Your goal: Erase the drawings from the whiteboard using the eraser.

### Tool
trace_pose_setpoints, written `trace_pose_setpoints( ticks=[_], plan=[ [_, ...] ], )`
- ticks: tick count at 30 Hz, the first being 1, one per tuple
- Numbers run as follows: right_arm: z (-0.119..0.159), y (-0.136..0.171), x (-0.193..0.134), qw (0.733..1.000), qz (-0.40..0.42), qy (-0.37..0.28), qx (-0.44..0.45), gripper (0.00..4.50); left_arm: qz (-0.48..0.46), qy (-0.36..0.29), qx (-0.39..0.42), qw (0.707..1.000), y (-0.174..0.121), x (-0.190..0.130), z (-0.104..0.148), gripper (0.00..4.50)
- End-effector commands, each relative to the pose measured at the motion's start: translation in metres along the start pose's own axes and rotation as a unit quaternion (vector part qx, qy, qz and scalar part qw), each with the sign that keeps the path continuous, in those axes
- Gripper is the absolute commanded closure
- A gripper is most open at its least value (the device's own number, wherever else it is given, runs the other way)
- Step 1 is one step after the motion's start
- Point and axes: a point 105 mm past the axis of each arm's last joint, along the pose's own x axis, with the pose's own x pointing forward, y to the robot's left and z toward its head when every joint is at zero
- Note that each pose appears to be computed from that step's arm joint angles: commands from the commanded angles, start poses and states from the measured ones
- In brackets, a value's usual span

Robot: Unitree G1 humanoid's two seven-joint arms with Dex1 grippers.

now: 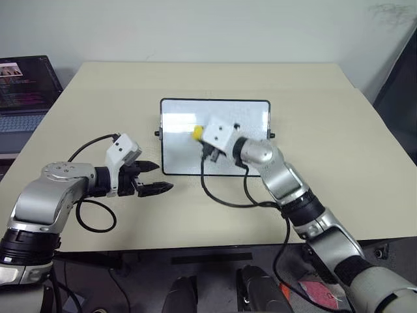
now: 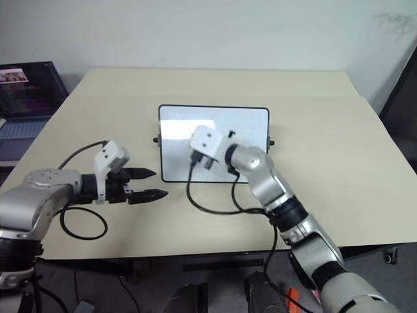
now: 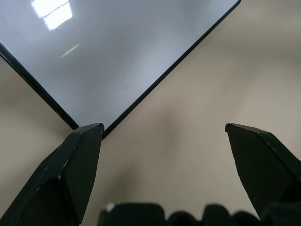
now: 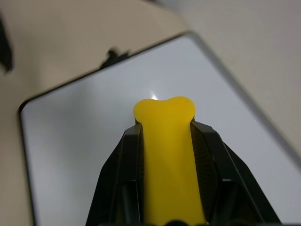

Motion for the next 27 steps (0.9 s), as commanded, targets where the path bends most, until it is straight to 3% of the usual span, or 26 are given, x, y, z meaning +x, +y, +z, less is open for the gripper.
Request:
trace_pose_setpoints(
  ticks=[1, 10, 20, 23, 27],
  plan=[
    [0.014, -0.012, 0.010, 0.999, -0.028, -0.025, -0.009, 3.41, 0.006, 0.003, 0.016, 1.000, 0.002, -0.004, 0.005, 0.00],
    [-0.016, 0.006, 0.036, 0.999, 0.014, 0.035, -0.018, 3.41, -0.001, 0.008, 0.015, 1.000, -0.001, -0.003, 0.003, 0.00],
    [-0.080, 0.064, 0.011, 0.978, 0.152, 0.143, 0.011, 3.41, -0.001, 0.007, 0.016, 1.000, -0.002, -0.003, 0.004, 0.00],
    [-0.081, 0.067, 0.008, 0.977, 0.158, 0.144, 0.020, 3.41, -0.002, 0.006, 0.018, 1.000, -0.003, -0.002, 0.005, 0.00],
    [-0.049, 0.043, 0.016, 0.990, 0.107, 0.086, 0.027, 3.41, -0.006, 0.003, 0.022, 1.000, -0.002, 0.000, 0.008, 0.00]
  ],
)
